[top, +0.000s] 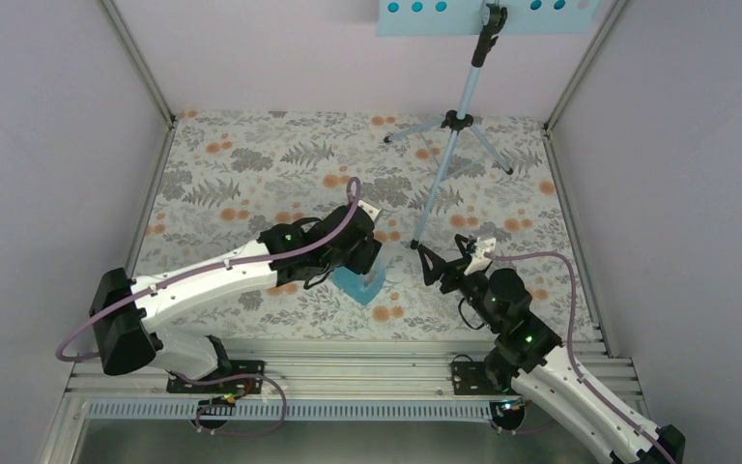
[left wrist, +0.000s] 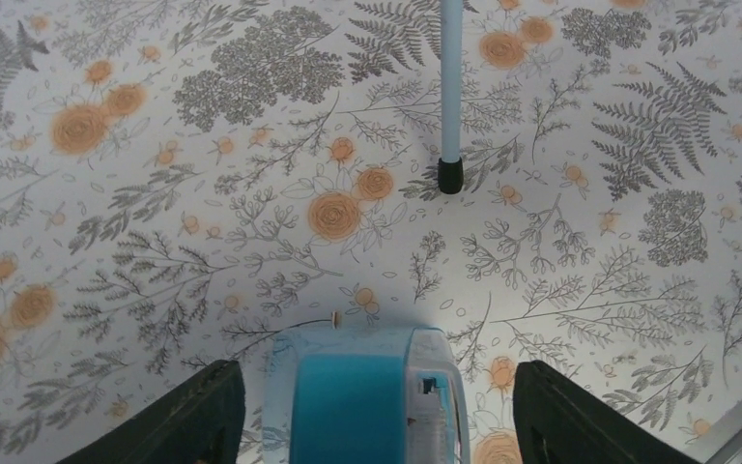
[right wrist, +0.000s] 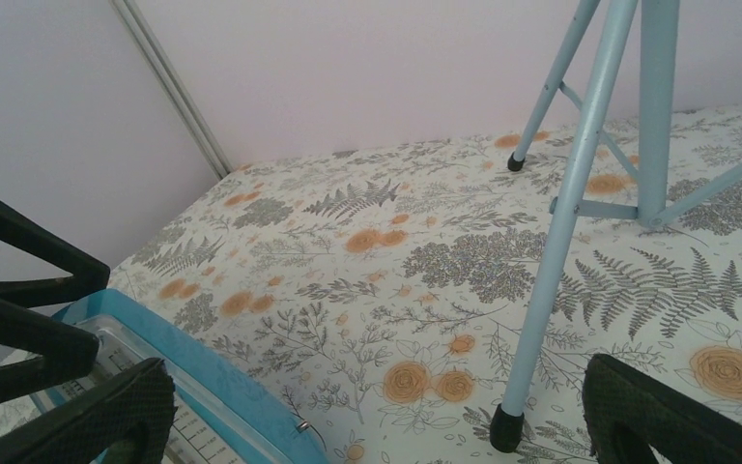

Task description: Pack up the instrument practice props

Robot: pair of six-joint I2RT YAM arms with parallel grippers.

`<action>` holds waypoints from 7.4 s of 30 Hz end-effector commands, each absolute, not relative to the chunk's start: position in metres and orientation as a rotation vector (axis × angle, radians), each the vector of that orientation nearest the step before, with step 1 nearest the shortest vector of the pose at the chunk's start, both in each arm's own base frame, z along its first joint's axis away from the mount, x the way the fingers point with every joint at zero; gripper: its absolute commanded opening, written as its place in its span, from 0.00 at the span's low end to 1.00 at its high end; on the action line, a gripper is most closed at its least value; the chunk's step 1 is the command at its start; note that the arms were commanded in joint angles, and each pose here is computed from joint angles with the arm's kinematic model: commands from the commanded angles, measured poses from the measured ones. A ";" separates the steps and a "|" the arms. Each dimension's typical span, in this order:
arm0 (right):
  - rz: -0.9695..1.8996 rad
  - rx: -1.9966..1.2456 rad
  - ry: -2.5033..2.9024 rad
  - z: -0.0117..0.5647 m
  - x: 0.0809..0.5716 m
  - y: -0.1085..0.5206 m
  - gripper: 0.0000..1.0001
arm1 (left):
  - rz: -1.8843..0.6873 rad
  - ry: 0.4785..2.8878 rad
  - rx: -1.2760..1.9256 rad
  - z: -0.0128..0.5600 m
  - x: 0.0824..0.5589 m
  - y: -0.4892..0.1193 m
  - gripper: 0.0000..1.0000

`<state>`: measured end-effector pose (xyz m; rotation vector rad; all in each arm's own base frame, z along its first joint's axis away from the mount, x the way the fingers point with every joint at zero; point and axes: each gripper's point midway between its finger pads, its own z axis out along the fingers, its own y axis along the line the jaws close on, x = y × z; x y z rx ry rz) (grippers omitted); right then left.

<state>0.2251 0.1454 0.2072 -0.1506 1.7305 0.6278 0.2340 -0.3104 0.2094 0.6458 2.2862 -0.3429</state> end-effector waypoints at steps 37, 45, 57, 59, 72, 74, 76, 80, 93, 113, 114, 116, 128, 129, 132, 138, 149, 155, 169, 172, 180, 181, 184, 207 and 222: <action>0.877 -0.373 1.880 0.147 0.202 0.196 0.91 | -0.354 2.261 0.395 0.206 0.246 -0.318 0.85; 0.969 -0.379 1.961 0.118 0.190 0.220 0.91 | -0.506 2.126 0.577 0.254 0.262 -0.314 1.00; 0.944 -0.518 2.095 0.074 0.179 0.268 0.91 | -0.377 1.899 0.672 0.305 0.299 -0.256 0.99; 0.893 -0.471 2.121 0.068 0.187 0.265 0.92 | -0.388 1.877 0.688 0.302 0.295 -0.254 0.99; 0.632 -0.101 2.128 0.068 0.248 0.196 0.99 | -0.730 1.731 1.173 0.272 0.239 -0.311 0.93; 0.642 -0.116 2.110 0.074 0.250 0.195 0.99 | -0.730 1.724 1.169 0.275 0.242 -0.313 0.93; 0.688 -0.183 2.064 0.085 0.246 0.202 1.00 | -0.728 1.710 1.158 0.281 0.244 -0.314 0.93; 0.816 -0.394 1.990 0.102 0.224 0.225 1.00 | -0.694 1.698 1.117 0.287 0.248 -0.309 0.93; 0.644 -0.506 2.146 0.054 0.210 0.266 0.97 | -0.582 1.712 1.026 0.273 0.259 -0.289 0.99; 0.774 -0.382 1.999 0.101 0.230 0.223 0.99 | -0.591 1.844 1.052 0.242 0.281 -0.303 1.00; 0.801 -0.398 1.988 0.103 0.226 0.225 0.99 | -0.613 1.847 1.065 0.241 0.281 -0.307 1.00; 0.844 -0.418 1.963 0.107 0.220 0.227 0.99 | -0.665 1.857 1.096 0.236 0.280 -0.314 1.00; 0.888 -0.463 1.988 0.094 0.212 0.234 1.00 | -0.772 1.927 1.215 0.203 0.278 -0.333 0.82; 0.884 -0.469 1.991 0.093 0.212 0.235 1.00 | -0.773 1.930 1.217 0.201 0.277 -0.333 0.79; 0.839 -0.462 2.007 0.085 0.215 0.234 1.00 | -0.785 1.932 1.231 0.197 0.276 -0.334 0.71; 0.794 -0.489 1.996 0.075 0.218 0.239 1.00 | -0.772 1.942 1.253 0.189 0.274 -0.332 0.62; 0.534 -0.630 2.101 0.029 0.229 0.275 1.00 | -0.769 1.956 1.277 0.179 0.273 -0.331 0.47; 0.365 -0.631 2.133 0.005 0.239 0.271 1.00 | -0.783 1.966 1.292 0.172 0.270 -0.332 0.43; 0.356 -0.647 2.058 0.009 0.237 0.260 1.00 | -0.801 1.972 1.324 0.163 0.266 -0.332 0.37; 0.344 -0.641 2.044 0.010 0.239 0.258 1.00 | -0.808 1.970 1.330 0.163 0.264 -0.332 0.37; 0.361 -0.615 1.995 0.020 0.245 0.252 1.00 | -0.822 1.969 1.342 0.161 0.262 -0.334 0.36; 0.361 -0.618 1.993 0.020 0.246 0.253 0.99 | -0.823 1.968 1.343 0.161 0.262 -0.334 0.36; 0.363 -0.626 1.983 0.021 0.247 0.255 0.99 | -0.826 1.972 1.345 0.160 0.262 -0.334 0.36; 0.399 -0.644 1.952 0.029 0.242 0.256 0.49 | -0.834 1.977 1.355 0.157 0.260 -0.334 0.34; 0.449 -0.294 1.828 0.096 0.238 0.201 0.99 | -0.655 1.911 1.237 0.194 0.276 -0.316 0.96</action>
